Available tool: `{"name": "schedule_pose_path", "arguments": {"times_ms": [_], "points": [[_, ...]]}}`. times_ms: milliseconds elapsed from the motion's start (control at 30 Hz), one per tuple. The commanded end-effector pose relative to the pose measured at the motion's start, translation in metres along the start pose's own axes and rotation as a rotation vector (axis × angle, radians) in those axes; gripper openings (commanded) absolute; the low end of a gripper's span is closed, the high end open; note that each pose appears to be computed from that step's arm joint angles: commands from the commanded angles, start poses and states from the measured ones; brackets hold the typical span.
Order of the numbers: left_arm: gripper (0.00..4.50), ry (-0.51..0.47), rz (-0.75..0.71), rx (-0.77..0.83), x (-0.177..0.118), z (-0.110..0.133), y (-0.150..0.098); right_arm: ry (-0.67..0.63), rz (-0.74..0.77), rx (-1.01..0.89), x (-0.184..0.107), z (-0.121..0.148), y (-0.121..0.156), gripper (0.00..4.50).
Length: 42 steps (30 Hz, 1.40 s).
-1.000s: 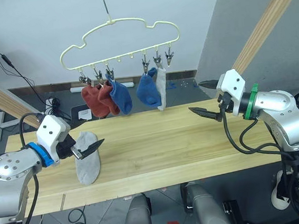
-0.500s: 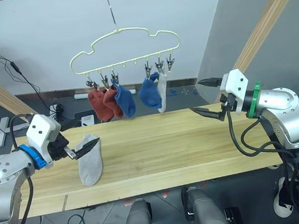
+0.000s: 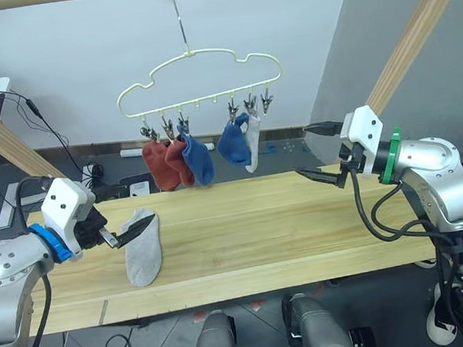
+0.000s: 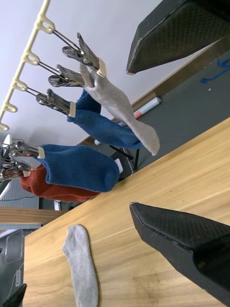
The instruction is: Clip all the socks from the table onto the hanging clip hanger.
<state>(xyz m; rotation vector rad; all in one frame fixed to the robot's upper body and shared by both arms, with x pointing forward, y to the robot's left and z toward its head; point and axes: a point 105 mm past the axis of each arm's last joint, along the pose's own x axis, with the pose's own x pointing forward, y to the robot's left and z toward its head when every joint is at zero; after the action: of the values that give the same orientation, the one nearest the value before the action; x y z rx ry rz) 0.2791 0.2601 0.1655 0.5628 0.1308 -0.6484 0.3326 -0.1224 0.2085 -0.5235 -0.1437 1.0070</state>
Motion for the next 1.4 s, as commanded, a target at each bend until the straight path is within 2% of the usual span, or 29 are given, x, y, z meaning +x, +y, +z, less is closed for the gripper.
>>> {"name": "schedule_pose_path", "arguments": {"times_ms": [33,600,867,1400], "points": [[4.5,-0.037,0.019,0.035,-0.008,0.014,0.005,-0.048,-0.01,-0.012,-0.002,0.013,0.001,4.48],[4.5,-0.046,0.024,0.015,-0.008,0.01,0.004,-0.054,0.014,0.021,-0.002,0.013,0.007,4.48],[4.5,-0.065,0.023,-0.002,-0.009,0.013,0.005,-0.033,-0.007,0.079,-0.002,0.007,0.011,4.48],[4.5,-0.086,0.01,-0.034,-0.006,0.016,0.0,-0.058,-0.076,0.109,0.004,0.013,0.012,4.48]]}}
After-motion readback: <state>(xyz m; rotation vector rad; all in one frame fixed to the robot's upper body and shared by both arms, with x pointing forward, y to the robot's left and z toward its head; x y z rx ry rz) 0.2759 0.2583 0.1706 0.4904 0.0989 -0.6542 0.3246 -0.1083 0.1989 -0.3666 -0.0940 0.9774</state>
